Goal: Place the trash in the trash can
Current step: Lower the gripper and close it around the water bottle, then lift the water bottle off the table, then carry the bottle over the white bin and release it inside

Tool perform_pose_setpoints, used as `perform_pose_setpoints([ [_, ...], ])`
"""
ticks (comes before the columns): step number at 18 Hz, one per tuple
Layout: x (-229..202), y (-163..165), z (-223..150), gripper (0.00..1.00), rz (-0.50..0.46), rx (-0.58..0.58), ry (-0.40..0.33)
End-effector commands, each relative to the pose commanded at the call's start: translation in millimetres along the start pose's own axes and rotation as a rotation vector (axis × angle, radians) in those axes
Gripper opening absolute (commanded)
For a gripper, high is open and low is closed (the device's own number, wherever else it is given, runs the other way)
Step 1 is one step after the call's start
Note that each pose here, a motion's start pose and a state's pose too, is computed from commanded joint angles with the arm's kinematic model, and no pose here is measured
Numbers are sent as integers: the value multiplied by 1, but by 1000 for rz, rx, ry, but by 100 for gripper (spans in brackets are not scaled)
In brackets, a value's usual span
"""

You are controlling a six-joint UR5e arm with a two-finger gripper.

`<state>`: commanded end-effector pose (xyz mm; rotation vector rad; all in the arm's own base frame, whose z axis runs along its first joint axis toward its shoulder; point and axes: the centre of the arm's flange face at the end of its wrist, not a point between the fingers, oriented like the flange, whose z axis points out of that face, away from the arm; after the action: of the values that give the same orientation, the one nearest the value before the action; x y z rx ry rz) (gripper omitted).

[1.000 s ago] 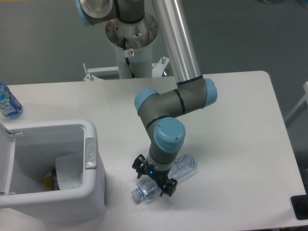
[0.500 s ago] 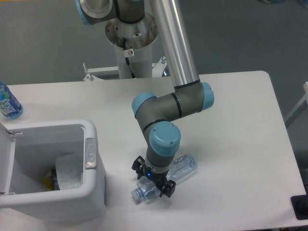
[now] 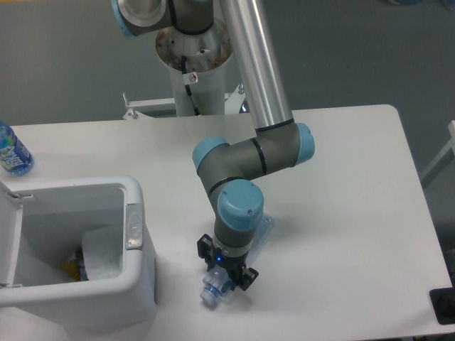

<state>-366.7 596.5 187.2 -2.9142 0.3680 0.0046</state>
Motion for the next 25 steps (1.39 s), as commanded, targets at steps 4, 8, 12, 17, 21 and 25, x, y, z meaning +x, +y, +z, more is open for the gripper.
perform_pose_setpoints([
  [4, 1, -2, -13, 65, 3, 11, -14],
  [8, -22, -12, -67, 65, -9, 80, -117],
  [12, -64, -37, -160, 63, -178, 256, -235],
  [17, -83, -51, -265, 62, -339, 491, -311],
  [21, -71, -58, -333, 62, -462, 631, -371],
  [25, -27, -90, -389, 62, -489, 745, -347],
])
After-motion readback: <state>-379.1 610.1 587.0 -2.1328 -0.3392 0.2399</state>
